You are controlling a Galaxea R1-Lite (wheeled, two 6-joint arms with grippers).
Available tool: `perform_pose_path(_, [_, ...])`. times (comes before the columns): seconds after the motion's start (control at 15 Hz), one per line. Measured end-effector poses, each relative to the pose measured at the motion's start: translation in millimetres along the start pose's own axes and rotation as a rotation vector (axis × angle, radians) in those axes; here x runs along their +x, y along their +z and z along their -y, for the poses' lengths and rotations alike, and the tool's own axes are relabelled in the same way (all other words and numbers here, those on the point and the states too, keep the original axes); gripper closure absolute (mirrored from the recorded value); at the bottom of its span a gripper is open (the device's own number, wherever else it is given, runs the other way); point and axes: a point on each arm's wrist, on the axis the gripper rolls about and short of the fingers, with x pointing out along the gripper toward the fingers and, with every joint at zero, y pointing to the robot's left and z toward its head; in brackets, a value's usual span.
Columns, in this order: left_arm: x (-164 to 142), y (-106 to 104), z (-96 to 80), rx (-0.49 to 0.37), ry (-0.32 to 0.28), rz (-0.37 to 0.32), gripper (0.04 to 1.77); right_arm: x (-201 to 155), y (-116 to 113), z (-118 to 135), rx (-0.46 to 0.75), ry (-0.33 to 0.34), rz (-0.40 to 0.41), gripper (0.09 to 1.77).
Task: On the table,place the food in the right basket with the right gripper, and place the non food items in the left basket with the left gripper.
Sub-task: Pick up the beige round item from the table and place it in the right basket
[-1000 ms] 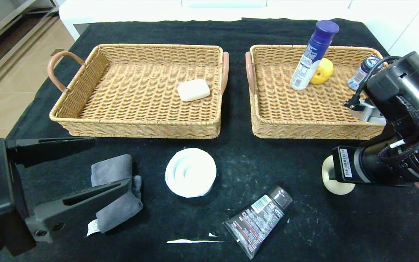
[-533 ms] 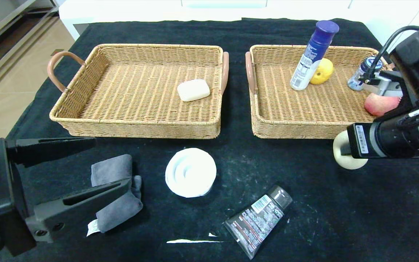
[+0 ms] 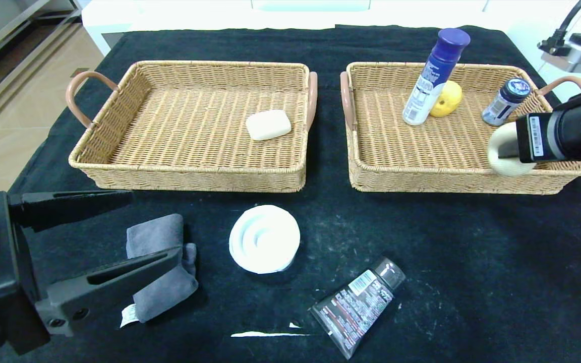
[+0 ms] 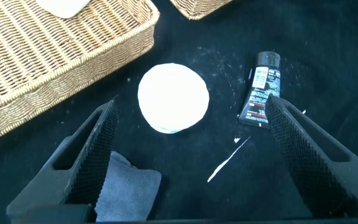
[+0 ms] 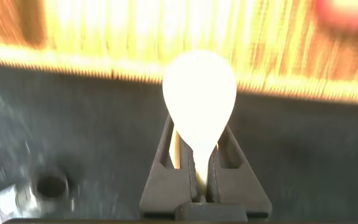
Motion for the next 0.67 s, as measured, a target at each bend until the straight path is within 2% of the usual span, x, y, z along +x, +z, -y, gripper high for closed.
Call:
perform_pose_path(0.13, [-1, 0, 0.1, 0.000, 0.000, 0.002, 0.09, 6, 10, 11, -0.003, -0.007, 0.066, 1.66])
perform_pose_path(0.67, [-1, 0, 0.3, 0.000, -0.001, -0.001, 0.09, 59, 29, 33, 0.004, -0.078, 0.179, 1.66])
